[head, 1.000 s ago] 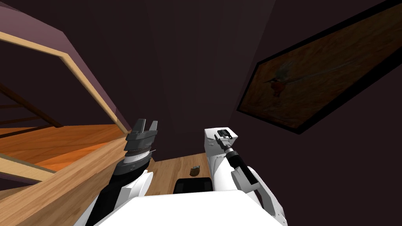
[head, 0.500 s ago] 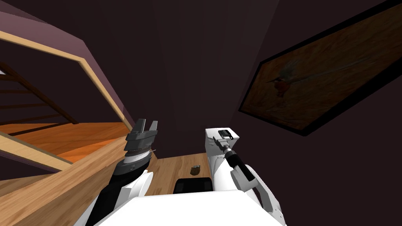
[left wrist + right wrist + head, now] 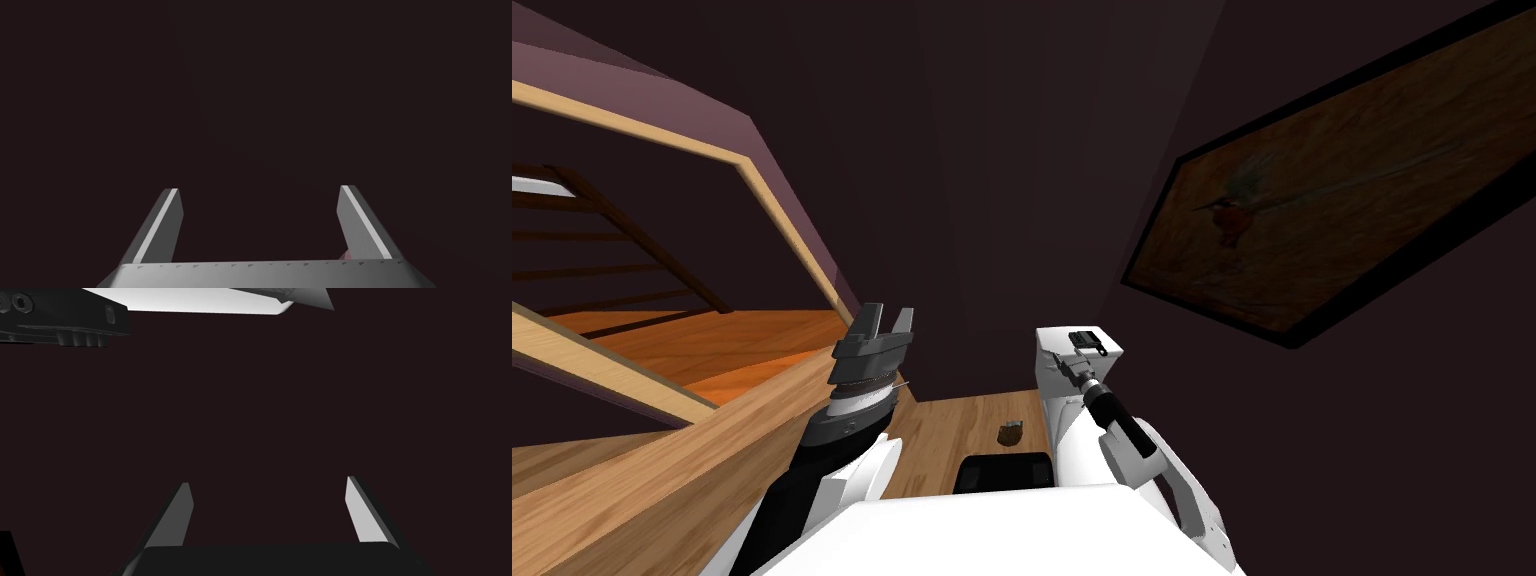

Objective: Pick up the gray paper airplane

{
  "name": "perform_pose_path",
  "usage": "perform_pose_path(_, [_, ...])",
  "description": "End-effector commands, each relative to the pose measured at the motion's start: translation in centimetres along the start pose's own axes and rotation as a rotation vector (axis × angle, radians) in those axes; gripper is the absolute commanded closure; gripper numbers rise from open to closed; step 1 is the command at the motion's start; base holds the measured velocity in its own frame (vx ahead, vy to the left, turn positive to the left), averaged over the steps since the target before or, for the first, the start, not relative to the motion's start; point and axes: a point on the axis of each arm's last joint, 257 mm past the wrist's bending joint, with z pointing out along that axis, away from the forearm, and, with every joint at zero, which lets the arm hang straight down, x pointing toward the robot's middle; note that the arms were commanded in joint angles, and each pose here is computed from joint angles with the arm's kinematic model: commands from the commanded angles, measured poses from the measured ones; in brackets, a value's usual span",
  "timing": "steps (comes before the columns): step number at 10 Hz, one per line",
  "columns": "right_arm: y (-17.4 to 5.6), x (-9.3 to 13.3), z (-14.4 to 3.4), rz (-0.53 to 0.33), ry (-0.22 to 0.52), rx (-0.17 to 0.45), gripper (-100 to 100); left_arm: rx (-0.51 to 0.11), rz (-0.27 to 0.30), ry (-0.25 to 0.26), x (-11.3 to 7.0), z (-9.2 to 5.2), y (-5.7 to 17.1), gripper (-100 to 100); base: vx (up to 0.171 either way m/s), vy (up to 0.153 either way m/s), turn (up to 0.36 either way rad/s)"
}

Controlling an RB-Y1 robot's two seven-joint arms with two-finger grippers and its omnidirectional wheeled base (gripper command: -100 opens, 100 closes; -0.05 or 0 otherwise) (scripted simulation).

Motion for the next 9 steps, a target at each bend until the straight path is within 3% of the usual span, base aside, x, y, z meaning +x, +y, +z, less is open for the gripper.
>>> perform_pose_path(1, [0.0,0.0,0.0,-0.002,0.000,0.000,-100,0.000,0.000,0.000,0.0,0.0,0.0,0,0.004,0.003,-0.013])
perform_pose_path(6, [0.0,0.0,0.0,-0.002,0.000,0.000,-100,0.000,0.000,0.000,0.0,0.0,0.0,0,-0.001,0.000,0.002])
perform_pose_path(9, [0.5,1.7,-1.0,-0.136,0.056,-0.029,-100,0.000,0.000,0.000,0.0,0.0,0.0,0,0.056,0.000,0.070])
